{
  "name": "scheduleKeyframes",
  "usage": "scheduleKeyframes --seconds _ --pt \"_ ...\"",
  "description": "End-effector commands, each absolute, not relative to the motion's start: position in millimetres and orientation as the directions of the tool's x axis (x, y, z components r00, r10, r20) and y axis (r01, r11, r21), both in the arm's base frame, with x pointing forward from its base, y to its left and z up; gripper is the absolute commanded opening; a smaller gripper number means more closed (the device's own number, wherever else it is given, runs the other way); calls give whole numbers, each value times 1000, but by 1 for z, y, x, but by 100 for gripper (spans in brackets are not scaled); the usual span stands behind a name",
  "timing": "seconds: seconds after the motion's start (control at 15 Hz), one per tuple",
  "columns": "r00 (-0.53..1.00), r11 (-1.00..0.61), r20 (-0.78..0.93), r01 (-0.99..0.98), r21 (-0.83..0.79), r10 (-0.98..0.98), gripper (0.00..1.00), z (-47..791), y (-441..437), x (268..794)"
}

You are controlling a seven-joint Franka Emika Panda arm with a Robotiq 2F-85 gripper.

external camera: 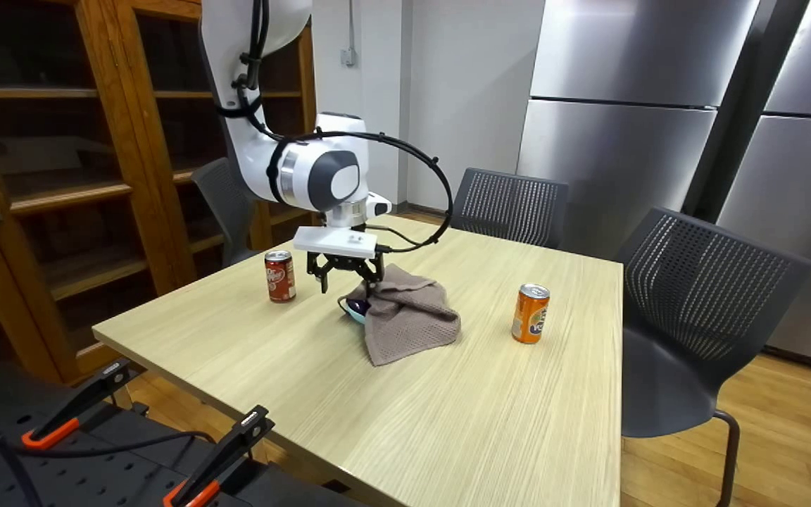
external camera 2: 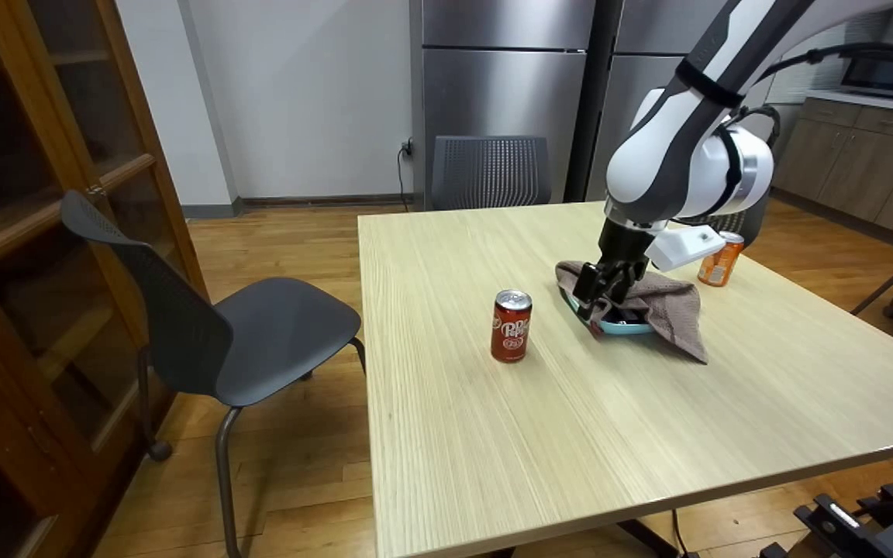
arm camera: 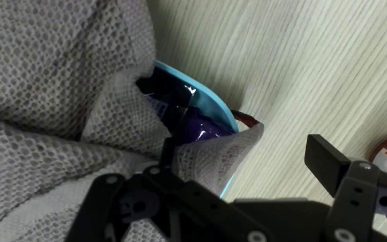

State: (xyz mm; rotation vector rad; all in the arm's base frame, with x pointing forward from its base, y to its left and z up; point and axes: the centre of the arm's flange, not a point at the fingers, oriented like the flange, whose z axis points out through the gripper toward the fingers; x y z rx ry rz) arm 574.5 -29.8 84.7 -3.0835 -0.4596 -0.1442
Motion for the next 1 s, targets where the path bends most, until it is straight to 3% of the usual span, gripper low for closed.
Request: scheduleKeyframes --seconds 0.0,0.53,0.67,0.93 --pt "952 -958 99 287 21 288 69 86 -24 571" --pt "949 -955 100 296 32 298 7 85 -23 570" --pt "949 -955 103 295 34 297 1 85 -25 570" --pt "949 -955 106 295 35 297 4 87 -25 569"
